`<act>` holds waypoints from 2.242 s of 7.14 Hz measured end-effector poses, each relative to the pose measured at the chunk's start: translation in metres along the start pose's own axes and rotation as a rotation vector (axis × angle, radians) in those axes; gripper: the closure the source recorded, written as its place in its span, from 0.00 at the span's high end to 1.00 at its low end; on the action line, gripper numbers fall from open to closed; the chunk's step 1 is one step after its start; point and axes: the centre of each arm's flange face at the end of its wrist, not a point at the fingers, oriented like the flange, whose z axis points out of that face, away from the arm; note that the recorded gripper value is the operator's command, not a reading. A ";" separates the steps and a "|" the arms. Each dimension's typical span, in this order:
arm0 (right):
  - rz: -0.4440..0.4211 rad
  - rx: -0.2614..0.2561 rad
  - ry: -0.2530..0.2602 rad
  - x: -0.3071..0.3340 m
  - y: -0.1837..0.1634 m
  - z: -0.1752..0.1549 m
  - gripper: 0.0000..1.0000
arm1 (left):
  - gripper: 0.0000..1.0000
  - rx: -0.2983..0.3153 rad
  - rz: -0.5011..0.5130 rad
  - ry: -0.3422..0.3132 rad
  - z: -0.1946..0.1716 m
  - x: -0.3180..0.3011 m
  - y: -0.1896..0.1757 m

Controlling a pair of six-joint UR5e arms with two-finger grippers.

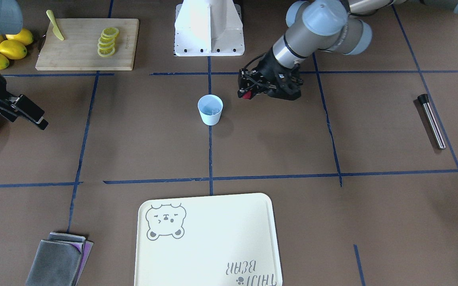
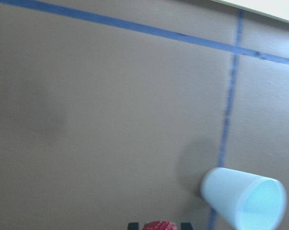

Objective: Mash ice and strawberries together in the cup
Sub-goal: 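Carry the strawberry with the left gripper over the blue cup, then lower the strawberry into the blue cup and open the left gripper, then move the left gripper off the table edge and grasp the metal pestle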

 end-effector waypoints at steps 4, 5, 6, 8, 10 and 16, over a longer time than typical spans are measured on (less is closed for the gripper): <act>0.003 0.001 0.001 0.002 0.001 0.000 1.00 | 0.07 0.052 0.011 0.009 0.045 0.038 0.029; 0.004 0.001 0.003 0.003 0.001 0.000 1.00 | 0.15 0.068 0.014 0.014 0.045 0.041 0.028; 0.005 0.000 0.004 0.004 0.001 0.001 1.00 | 0.19 0.097 0.019 0.023 0.044 0.042 0.025; 0.007 -0.001 0.007 0.005 0.000 0.002 1.00 | 0.73 0.155 0.029 0.042 0.042 0.044 0.020; 0.008 -0.002 0.008 0.005 0.000 0.003 1.00 | 0.82 0.177 0.029 0.040 0.043 0.042 0.018; 0.018 -0.008 0.019 0.011 -0.002 0.007 1.00 | 0.82 0.182 0.164 -0.114 -0.015 -0.095 -0.046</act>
